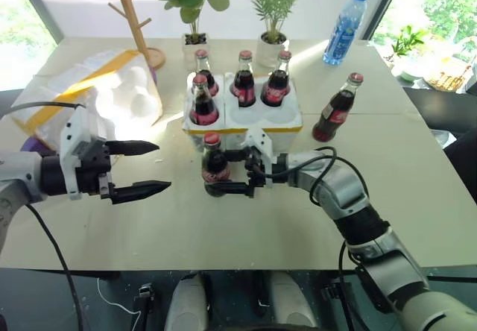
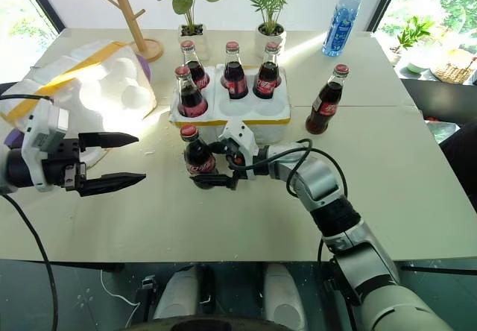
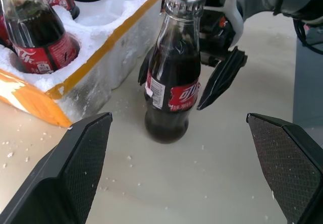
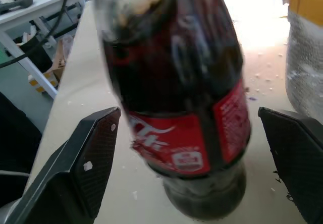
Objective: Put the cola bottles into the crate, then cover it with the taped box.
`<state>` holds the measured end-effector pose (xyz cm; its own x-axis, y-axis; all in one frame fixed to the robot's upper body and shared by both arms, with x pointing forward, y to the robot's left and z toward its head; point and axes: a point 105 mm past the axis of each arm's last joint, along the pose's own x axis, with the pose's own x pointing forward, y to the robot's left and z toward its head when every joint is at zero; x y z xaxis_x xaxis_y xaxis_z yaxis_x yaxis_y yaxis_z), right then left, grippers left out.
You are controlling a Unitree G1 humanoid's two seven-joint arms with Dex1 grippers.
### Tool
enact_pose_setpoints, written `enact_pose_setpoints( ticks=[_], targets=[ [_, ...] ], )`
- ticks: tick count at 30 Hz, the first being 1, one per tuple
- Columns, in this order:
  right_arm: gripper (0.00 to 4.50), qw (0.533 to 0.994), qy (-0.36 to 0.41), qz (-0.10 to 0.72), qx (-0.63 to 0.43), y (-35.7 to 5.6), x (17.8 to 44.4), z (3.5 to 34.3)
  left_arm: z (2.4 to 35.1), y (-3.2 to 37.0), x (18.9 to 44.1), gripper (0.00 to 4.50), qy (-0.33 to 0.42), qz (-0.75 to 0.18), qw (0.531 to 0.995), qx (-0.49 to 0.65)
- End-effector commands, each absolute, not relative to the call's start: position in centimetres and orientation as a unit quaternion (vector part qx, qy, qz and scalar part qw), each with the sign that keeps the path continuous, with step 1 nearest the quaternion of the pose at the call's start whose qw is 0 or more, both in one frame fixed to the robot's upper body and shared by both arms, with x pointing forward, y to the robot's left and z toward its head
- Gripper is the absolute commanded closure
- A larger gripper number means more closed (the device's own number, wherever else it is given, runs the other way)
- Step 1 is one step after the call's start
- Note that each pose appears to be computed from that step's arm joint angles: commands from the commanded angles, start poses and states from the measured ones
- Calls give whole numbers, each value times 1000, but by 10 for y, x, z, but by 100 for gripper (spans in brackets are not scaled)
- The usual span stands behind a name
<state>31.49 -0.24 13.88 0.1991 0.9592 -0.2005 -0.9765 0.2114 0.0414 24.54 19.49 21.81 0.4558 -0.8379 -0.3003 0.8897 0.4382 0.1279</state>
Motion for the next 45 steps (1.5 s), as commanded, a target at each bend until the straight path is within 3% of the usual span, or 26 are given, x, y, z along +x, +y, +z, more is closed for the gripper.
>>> enact_pose_setpoints(
  ticks=[1, 3, 4, 9, 13, 16, 23, 35, 37, 39, 45],
  targets=[
    [72, 778, 58, 623, -51, 1, 320, 154, 227, 192, 245, 0, 74, -509, 845, 145],
    [161, 775, 42, 630, -38, -2, 316, 166, 227, 191, 247, 0, 73, -508, 846, 145],
    [173, 770, 32, 636, -26, -4, 312, 176, 227, 191, 247, 0, 72, -507, 846, 144],
    [172, 764, -26, 644, 31, -28, 305, 240, 228, 186, 254, 0, 58, -506, 850, 137],
    [172, 808, -61, 584, 38, -43, 331, 278, 229, 180, 262, 0, 41, -504, 852, 134],
    [172, 848, -75, 525, 17, -50, 358, 288, 232, 175, 269, 0, 26, -503, 854, 132],
    [172, 878, -68, 473, -33, -33, 385, 271, 234, 168, 273, 0, 11, -504, 853, 132],
    [172, 889, 17, 456, -35, -19, 399, 199, 236, 160, 276, 0, -3, -501, 856, 128],
    [65, 893, 25, 447, -35, -21, 402, 193, 237, 158, 276, 0, -6, -503, 855, 125],
    [2, 899, 22, 436, -35, -30, 404, 195, 239, 152, 278, 0, -12, -510, 852, 118],
    [2, 906, -33, 420, -24, -84, 372, 242, 238, 135, 279, 0, -25, -535, 839, 95]
  ],
)
